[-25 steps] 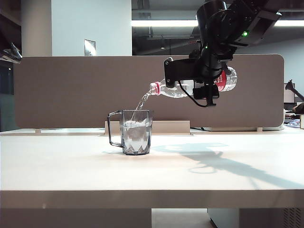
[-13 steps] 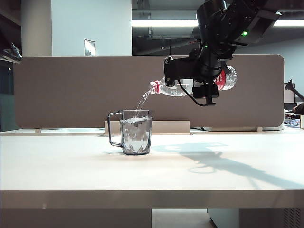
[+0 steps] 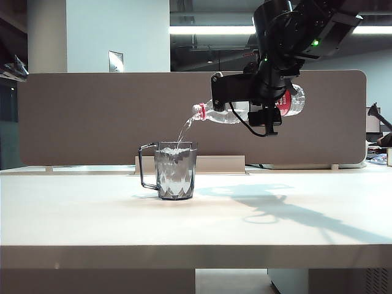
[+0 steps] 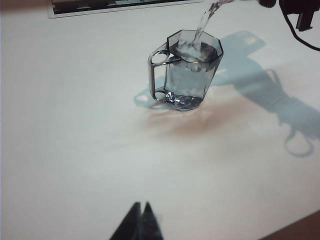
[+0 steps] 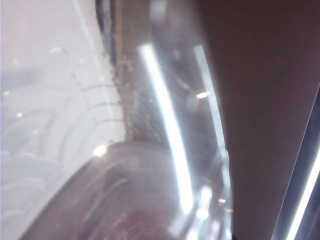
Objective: Pick up the mineral water bottle on the table and pour water into the mug until it's full.
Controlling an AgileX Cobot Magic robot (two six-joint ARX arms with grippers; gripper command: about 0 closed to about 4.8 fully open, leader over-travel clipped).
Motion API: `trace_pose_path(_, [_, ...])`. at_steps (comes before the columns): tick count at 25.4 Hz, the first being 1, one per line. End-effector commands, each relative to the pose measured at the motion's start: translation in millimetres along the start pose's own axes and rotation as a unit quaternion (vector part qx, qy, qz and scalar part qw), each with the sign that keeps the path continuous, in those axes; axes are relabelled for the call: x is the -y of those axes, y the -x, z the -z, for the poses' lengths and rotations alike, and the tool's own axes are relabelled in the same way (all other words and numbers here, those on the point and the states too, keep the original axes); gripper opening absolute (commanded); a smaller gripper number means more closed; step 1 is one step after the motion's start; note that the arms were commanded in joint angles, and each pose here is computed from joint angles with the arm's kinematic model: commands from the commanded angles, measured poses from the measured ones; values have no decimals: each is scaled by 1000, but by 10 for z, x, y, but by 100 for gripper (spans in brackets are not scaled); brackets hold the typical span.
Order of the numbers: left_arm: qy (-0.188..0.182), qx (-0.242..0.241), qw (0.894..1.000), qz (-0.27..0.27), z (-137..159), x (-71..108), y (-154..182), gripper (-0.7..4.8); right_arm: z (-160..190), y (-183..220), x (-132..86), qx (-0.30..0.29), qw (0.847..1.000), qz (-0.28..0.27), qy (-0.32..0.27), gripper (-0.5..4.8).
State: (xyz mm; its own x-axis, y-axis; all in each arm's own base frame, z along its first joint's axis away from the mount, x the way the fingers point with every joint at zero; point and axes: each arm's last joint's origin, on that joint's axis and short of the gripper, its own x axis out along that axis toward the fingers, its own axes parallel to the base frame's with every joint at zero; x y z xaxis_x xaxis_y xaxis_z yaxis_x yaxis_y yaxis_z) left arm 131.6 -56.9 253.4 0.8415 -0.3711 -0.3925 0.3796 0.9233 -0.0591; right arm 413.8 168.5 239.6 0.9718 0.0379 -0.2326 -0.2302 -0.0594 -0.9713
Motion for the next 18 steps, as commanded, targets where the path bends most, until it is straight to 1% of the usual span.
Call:
trace_pose_path(1, [-1,10,1000,3,-33,5,10,-1,0,33,119,0,1000,28,-12,305])
trace_pose_path(15, [-1,10,1000,3,-33,5,10,-1,-2,34,119,0,1000,28,-13,305])
trace_pose_path(18, [-1,10,1000,3,-33,5,10,-1,-5,35,117,1,999,27,-20,305])
